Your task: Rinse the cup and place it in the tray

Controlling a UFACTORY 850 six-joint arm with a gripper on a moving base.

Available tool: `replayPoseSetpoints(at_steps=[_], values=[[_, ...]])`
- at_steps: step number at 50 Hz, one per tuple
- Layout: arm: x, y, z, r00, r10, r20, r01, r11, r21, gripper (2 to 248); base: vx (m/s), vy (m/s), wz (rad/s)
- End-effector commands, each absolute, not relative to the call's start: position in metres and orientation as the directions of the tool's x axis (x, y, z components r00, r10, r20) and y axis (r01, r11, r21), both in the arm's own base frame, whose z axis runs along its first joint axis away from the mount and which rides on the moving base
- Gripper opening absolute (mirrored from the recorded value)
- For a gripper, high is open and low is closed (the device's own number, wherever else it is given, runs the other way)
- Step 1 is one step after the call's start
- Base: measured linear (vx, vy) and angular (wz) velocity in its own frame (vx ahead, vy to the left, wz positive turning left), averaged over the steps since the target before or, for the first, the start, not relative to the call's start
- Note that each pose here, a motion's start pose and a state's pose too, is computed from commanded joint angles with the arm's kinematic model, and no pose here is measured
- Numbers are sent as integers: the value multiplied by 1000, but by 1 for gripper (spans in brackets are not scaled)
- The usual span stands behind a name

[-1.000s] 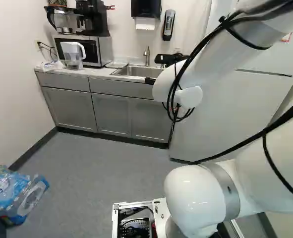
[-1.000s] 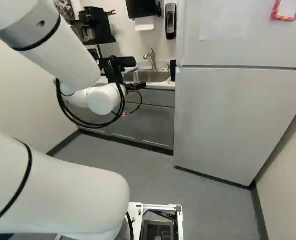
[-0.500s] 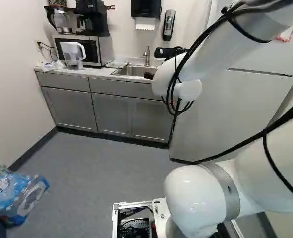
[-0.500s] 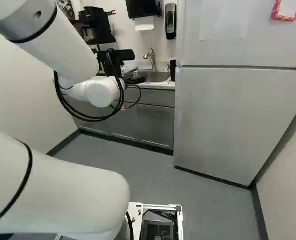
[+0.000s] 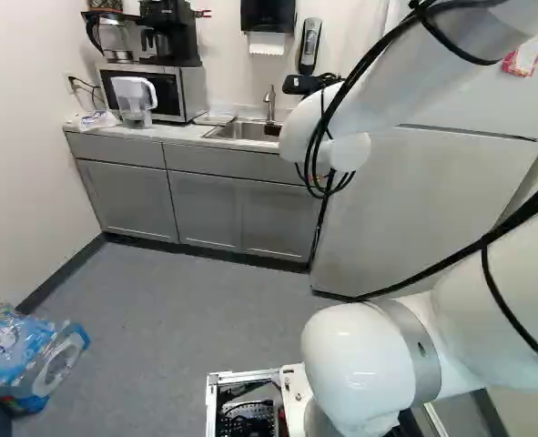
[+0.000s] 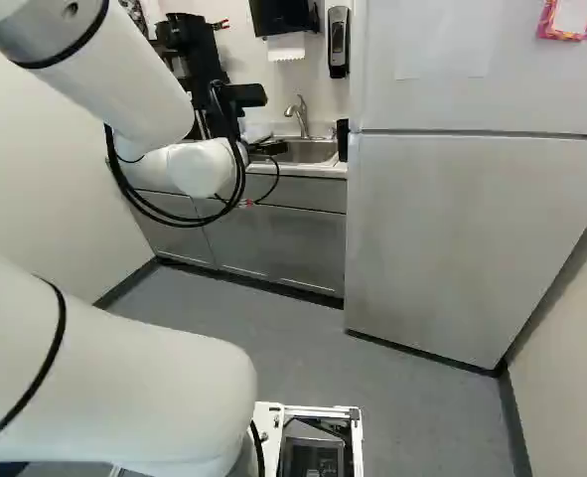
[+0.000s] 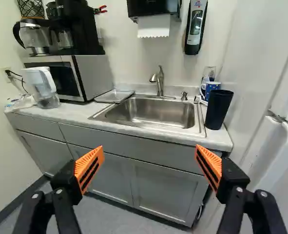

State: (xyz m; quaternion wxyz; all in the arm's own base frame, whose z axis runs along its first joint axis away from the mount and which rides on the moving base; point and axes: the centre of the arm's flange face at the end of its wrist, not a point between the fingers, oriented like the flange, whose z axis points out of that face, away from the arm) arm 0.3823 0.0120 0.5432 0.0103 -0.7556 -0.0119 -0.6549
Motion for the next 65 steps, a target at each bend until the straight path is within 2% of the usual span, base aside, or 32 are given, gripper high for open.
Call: replayPoseSetpoints(at_steps=[65], values=[[411,12,595,241,7,971,30,-1000,0,247,0,0,0]])
